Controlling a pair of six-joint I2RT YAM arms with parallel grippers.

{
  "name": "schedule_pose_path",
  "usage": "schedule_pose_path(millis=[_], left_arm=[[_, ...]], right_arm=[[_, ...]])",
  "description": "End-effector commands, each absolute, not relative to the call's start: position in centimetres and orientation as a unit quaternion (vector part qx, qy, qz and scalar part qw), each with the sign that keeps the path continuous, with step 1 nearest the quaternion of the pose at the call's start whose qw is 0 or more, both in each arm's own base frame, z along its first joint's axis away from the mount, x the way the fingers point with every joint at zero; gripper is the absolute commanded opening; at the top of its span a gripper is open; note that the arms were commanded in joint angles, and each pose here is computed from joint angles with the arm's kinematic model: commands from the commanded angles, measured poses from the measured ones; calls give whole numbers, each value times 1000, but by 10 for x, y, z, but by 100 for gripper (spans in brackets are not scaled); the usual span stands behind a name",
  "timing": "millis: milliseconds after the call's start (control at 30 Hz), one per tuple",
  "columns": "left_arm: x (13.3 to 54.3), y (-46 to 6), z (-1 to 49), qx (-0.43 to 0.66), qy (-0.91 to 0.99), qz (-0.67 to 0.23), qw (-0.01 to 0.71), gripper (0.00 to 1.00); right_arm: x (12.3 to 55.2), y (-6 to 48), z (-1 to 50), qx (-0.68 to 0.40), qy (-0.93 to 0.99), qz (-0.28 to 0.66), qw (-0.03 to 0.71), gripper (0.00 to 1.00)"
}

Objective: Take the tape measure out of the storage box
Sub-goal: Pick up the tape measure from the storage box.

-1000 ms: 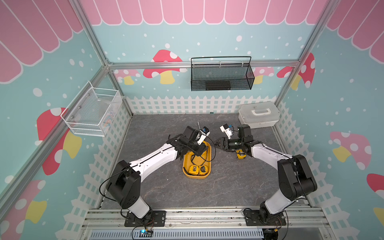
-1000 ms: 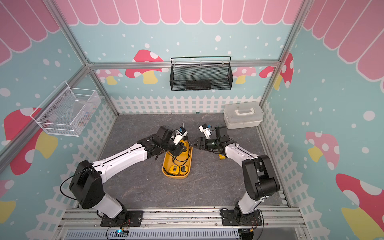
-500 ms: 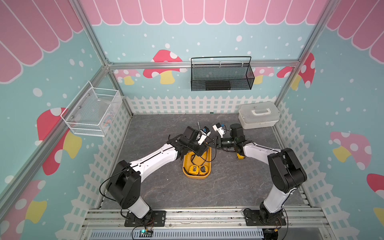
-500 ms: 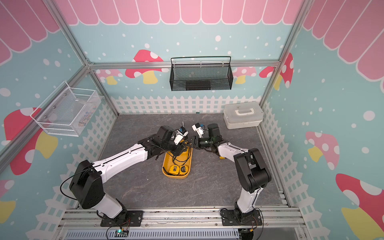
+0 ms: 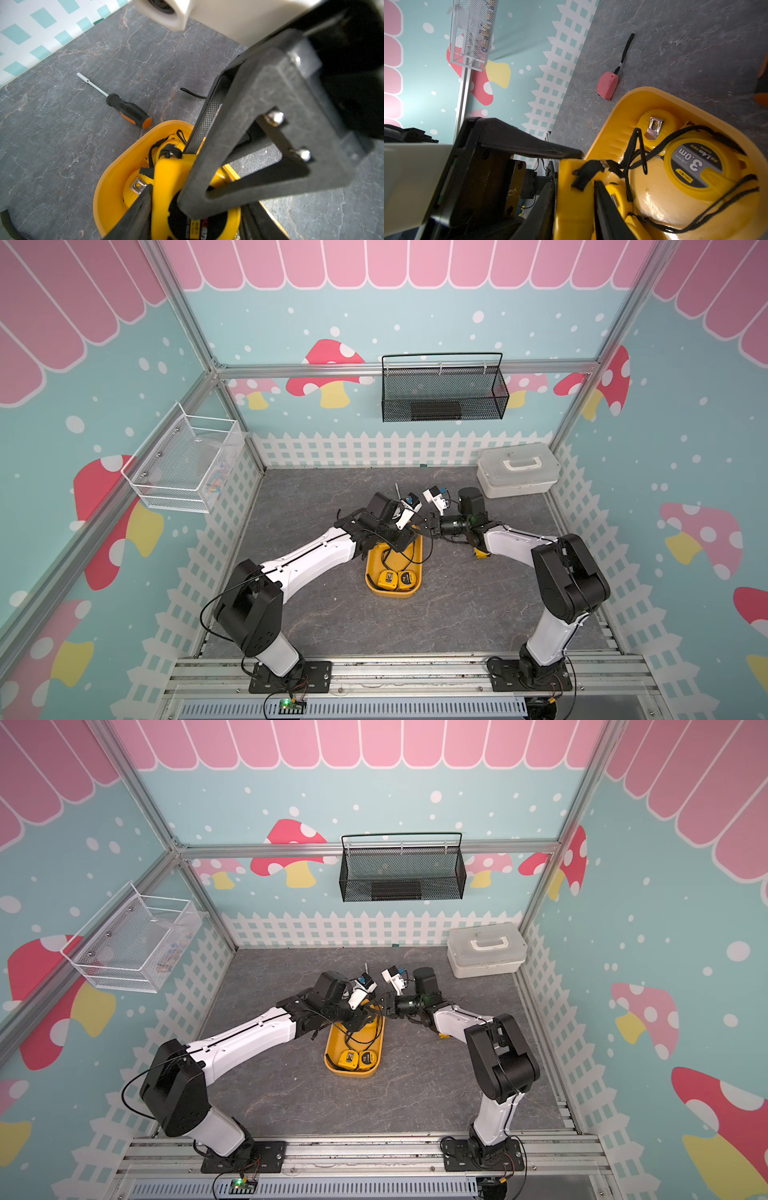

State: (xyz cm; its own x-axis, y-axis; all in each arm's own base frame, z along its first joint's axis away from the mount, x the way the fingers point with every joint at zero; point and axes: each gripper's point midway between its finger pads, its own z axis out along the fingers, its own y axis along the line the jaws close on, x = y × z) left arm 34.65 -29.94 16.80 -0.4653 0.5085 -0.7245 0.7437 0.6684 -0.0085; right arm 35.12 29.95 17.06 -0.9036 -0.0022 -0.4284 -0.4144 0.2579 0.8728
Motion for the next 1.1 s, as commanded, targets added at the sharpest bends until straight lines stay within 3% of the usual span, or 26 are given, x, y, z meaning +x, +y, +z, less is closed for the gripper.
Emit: schedule_pose_path(millis=[0,600,1067], left_arm=[[348,-307,169,379,832,-175,365,50],[346,-298,166,372,838,-163,364,74],[325,-261,173,340,849,-129,384,77]], right_arm=[[353,305,173,-146,768,599,176,31],[353,305,168,-140,772,596,170,28],[357,304,164,-141,782,582,173,28]])
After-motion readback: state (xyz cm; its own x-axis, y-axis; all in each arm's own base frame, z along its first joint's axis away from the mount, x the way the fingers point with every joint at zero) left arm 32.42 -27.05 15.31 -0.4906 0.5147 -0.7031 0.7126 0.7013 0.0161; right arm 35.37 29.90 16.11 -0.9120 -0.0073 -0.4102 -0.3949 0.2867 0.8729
